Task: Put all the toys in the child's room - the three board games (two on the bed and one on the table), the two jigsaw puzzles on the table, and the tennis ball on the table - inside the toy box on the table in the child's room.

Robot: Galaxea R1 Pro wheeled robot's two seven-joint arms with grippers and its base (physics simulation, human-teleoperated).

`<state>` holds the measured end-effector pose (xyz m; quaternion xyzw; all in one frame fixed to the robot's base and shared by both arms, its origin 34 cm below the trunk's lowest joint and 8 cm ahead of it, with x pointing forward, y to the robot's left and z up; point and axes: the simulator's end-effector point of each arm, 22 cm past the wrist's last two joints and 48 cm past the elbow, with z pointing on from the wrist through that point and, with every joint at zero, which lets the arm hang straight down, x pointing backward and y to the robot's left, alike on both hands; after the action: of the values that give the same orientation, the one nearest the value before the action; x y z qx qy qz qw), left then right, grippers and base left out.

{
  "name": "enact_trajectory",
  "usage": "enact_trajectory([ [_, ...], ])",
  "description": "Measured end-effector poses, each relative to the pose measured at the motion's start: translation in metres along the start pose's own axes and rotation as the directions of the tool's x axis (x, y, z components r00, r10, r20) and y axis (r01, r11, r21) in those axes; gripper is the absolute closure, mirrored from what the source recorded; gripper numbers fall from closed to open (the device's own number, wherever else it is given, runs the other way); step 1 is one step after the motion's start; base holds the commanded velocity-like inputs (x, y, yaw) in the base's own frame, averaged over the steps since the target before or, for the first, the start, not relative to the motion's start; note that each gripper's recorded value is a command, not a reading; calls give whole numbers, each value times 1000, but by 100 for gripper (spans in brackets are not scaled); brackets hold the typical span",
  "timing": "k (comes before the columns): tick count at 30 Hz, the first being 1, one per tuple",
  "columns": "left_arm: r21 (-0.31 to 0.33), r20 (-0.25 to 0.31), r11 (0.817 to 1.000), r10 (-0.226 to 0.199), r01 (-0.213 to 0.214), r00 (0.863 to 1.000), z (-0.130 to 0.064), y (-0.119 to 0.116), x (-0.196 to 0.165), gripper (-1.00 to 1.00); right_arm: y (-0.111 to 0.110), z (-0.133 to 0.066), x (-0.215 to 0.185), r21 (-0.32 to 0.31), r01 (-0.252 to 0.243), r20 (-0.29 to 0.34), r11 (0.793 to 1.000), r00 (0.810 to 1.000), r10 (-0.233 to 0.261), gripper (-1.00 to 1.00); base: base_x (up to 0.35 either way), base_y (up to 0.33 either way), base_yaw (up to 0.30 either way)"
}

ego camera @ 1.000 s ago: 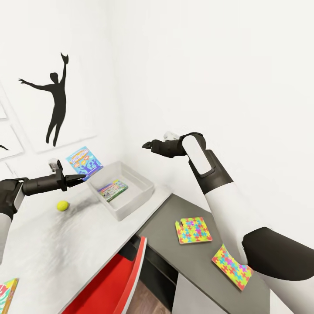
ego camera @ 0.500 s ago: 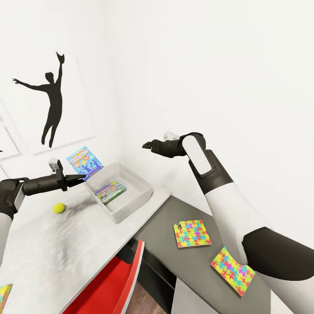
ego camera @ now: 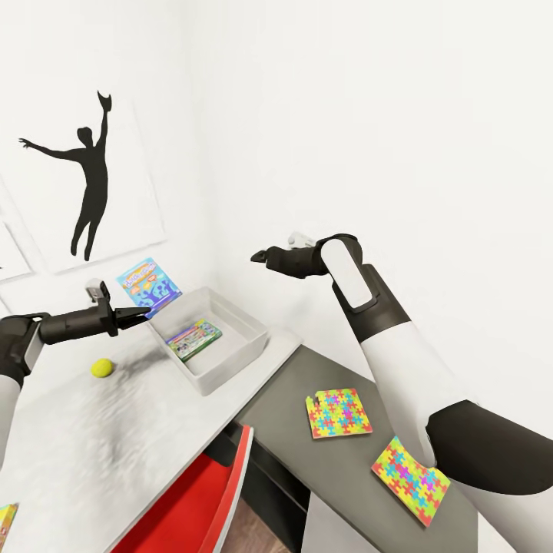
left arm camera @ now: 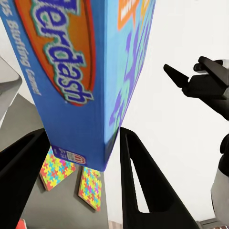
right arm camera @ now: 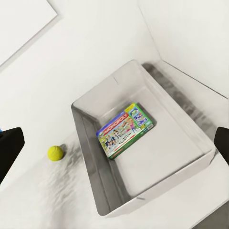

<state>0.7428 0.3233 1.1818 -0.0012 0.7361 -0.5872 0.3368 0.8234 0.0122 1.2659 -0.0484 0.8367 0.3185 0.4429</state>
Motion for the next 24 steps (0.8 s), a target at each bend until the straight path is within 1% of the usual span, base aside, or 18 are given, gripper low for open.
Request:
enact_trajectory([
  [4,16,23,1000,0,0,1000,-3,-3,-5,100,0,0,0,0,0,0,1000,1000,0,-100,0,0,0],
  [8,23,30,1000,-5,4,1000,-4,-4,-6,100,1,0,0,-1,1,1,1000,1000,-1,-100,0,0,0],
  [14,18,23,1000,-15,14,1000,-2,-2,-4,100,24,-18,-21,-36,48,65,998,997,-46,-100,0,0,0],
  [16,23,18,1000,-18,18,1000,1,-2,-2,100,31,-24,-27,-48,59,84,997,995,-55,-100,0,0,0],
  [18,30,12,999,-21,21,1000,7,-3,0,100,33,-26,-28,-51,65,85,997,995,-61,-100,0,0,0],
  [19,39,4,999,-26,25,1000,15,-4,4,100,35,-28,-27,-55,72,79,996,995,-67,-100,0,0,0],
  [24,40,1,999,-27,27,1000,19,-4,5,100,39,-33,-30,-63,81,92,995,993,-75,-100,0,0,0],
])
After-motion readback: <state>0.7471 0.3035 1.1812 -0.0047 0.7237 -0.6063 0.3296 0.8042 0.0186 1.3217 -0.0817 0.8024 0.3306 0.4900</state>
